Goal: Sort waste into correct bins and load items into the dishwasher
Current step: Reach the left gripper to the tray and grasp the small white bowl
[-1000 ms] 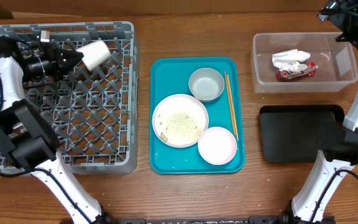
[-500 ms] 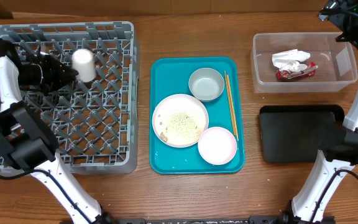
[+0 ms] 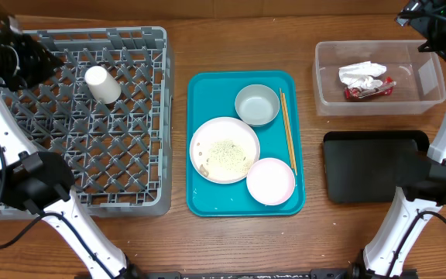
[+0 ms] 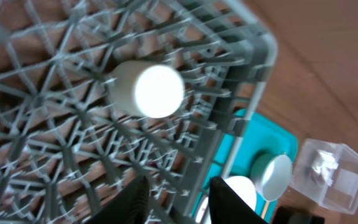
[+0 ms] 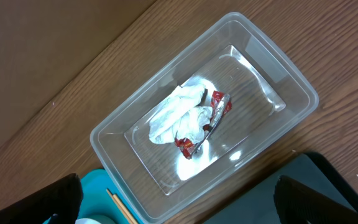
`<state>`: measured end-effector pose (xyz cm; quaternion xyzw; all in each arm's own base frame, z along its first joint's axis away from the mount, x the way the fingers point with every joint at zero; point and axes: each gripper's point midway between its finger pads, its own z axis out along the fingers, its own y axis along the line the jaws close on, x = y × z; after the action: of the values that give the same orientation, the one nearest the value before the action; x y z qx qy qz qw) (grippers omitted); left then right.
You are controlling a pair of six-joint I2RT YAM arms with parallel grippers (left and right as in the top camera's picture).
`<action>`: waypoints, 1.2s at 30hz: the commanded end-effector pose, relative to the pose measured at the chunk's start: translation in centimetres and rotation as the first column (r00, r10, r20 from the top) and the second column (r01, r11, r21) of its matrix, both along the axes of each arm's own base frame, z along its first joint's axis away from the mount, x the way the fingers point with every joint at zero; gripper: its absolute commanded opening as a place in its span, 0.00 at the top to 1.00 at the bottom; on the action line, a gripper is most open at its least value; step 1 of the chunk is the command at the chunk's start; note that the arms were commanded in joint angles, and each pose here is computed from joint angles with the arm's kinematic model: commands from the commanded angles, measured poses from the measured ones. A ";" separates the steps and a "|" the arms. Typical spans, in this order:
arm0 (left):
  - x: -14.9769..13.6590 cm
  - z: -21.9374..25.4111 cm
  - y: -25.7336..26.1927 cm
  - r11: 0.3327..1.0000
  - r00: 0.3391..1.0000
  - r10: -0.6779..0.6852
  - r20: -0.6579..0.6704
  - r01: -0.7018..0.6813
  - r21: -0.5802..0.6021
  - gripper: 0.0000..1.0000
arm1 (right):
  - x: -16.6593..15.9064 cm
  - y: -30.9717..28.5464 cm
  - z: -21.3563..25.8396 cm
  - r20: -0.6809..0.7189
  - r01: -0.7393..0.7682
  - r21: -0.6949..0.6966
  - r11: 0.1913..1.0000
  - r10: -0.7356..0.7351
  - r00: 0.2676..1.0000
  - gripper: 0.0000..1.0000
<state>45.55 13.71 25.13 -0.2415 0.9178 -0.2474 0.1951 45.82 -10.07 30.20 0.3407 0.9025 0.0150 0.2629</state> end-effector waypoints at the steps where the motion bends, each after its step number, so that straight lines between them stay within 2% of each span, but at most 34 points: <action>1: 0.2 5.9 -6.1 0.980 0.963 -0.174 0.208 0.190 -0.062 0.50 | -0.1 0.1 0.8 0.023 0.000 -0.002 1.000 0.000 1.000 0.00; 2: 0.1 6.9 -7.6 0.971 0.950 -0.202 0.237 0.226 -0.082 0.38 | -0.1 0.1 0.8 0.023 0.000 -0.002 1.000 0.000 1.000 0.00; 3: 0.0 7.7 -9.4 0.959 0.937 -0.233 0.260 0.267 -0.101 0.22 | -0.1 0.1 0.8 0.023 0.000 -0.002 1.000 0.000 1.000 0.00; 4: 0.0 8.2 -10.9 0.947 0.925 -0.262 0.275 0.302 -0.112 0.00 | -0.1 0.1 0.8 0.023 0.000 -0.002 1.000 0.000 1.000 0.00; 7: 0.0 8.1 -15.4 0.914 0.896 -0.350 0.273 0.391 -0.111 0.01 | -0.1 0.1 0.8 0.023 0.000 -0.002 1.000 0.000 1.000 0.00; 9: 0.0 7.7 -18.8 0.883 0.869 -0.419 0.261 0.457 -0.104 0.09 | -0.1 0.1 0.8 0.023 0.000 -0.002 1.000 0.000 1.000 0.00; 11: -0.4 6.7 -22.3 0.855 0.841 -0.495 0.221 0.517 -0.052 0.12 | -0.1 0.1 0.8 0.023 0.000 -0.002 1.000 0.000 1.000 0.00; 14: -1.2 4.5 -26.7 0.809 0.802 -0.587 0.109 0.575 0.120 0.24 | -0.1 0.1 0.8 0.023 0.000 -0.002 1.000 0.000 1.000 0.00; 17: -1.6 1.9 -29.7 0.754 0.807 -0.589 -0.039 0.567 0.331 0.40 | -0.1 0.1 0.8 0.023 -0.001 -0.002 1.000 0.001 1.000 0.00; 19: -1.7 0.4 -31.6 0.718 0.828 -0.550 -0.107 0.534 0.447 0.42 | -0.1 0.1 0.8 0.023 0.000 -0.002 1.000 0.000 1.000 0.00; 21: -1.9 -1.2 -34.6 0.685 0.828 -0.545 -0.133 0.531 0.499 0.41 | -0.1 0.1 0.8 0.023 0.000 -0.002 1.000 0.000 1.000 0.00; 27: -3.3 -7.2 -43.5 0.568 0.721 -0.666 -0.189 0.655 0.499 0.40 | -0.1 0.1 0.8 0.023 0.000 -0.002 1.000 0.000 1.000 0.00; 30: -3.9 -10.0 -45.7 0.523 0.683 -0.695 -0.225 0.695 0.493 0.41 | -0.1 0.1 0.8 0.023 0.000 -0.002 1.000 0.000 1.000 0.00; 36: -4.2 -14.5 -47.1 0.479 0.647 -0.703 -0.294 0.737 0.477 0.43 | -0.1 0.1 0.8 0.023 0.000 -0.002 1.000 0.000 1.000 0.00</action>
<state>40.84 -33.60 11.71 0.2343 0.9655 -0.0350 0.1078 45.84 -10.07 30.19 0.3407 0.9025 0.0150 0.2629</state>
